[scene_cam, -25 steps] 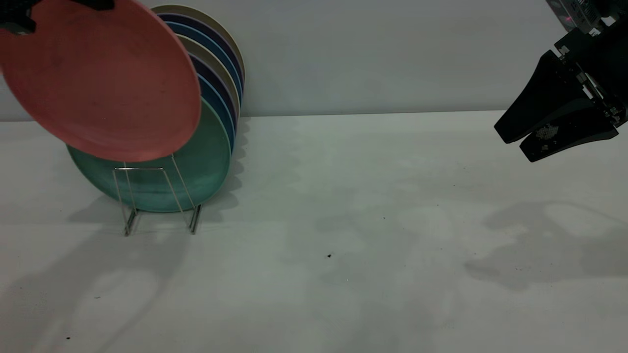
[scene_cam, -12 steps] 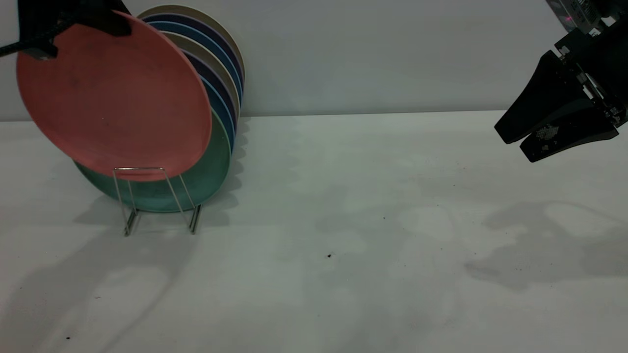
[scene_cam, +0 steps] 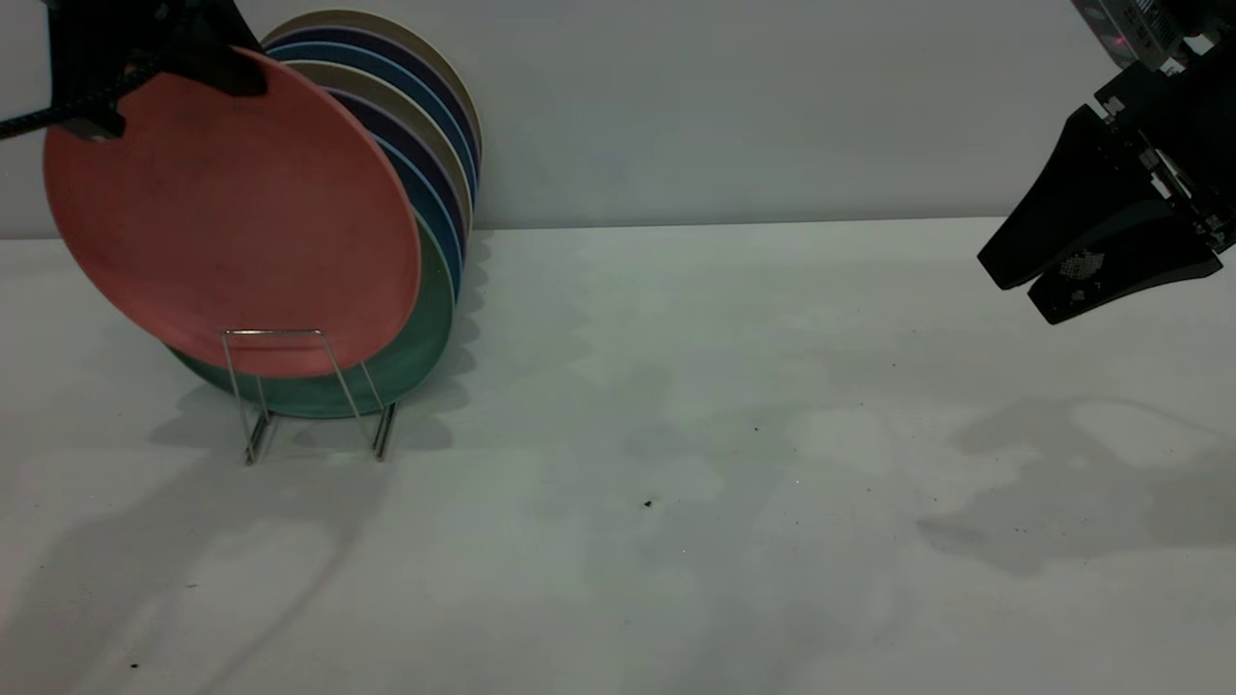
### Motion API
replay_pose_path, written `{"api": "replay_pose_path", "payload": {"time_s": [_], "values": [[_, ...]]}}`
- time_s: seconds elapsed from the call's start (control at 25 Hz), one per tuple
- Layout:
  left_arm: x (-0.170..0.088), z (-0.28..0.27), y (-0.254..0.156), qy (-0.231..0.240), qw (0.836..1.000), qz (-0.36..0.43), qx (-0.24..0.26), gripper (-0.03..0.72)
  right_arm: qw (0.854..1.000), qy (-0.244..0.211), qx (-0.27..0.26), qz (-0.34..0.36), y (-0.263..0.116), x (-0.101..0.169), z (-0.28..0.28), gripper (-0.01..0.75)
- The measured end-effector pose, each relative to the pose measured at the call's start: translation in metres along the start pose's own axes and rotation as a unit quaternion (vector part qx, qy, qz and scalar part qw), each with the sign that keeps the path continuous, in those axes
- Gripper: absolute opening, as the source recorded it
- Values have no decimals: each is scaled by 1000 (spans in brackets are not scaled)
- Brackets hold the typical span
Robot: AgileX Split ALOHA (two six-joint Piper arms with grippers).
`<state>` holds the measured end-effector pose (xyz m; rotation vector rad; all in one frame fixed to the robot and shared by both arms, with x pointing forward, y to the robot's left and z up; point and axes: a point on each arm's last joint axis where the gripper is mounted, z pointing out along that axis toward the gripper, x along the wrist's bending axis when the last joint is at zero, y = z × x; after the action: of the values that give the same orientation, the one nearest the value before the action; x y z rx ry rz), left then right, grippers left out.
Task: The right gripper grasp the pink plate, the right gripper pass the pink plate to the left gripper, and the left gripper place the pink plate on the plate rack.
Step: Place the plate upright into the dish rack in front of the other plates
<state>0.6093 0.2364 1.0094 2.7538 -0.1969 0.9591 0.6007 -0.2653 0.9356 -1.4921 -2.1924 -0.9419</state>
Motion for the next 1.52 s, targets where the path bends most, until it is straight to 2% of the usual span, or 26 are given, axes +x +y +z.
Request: {"api": "replay_pose_path", "payload": {"time_s": [0.68, 0.8, 1.04, 1.12, 1.52], "values": [[-7, 17, -3, -20, 1000, -17, 3, 63, 1000, -5, 7, -3, -1, -1, 0, 591], [-8, 17, -3, -24, 999, -40, 2, 101, 1000, -7, 9, -2, -2, -1, 0, 591], [-9, 17, -3, -33, 995, -93, 1, 293, 1000, -10, 8, -1, -1, -2, 0, 591], [-9, 17, -3, -31, 994, -104, 2, 328, 1000, -10, 8, 1, -1, -2, 0, 591], [-3, 7, -1, -10, 994, -109, 1, 343, 1000, -13, 6, 5, -1, -2, 0, 591]]}}
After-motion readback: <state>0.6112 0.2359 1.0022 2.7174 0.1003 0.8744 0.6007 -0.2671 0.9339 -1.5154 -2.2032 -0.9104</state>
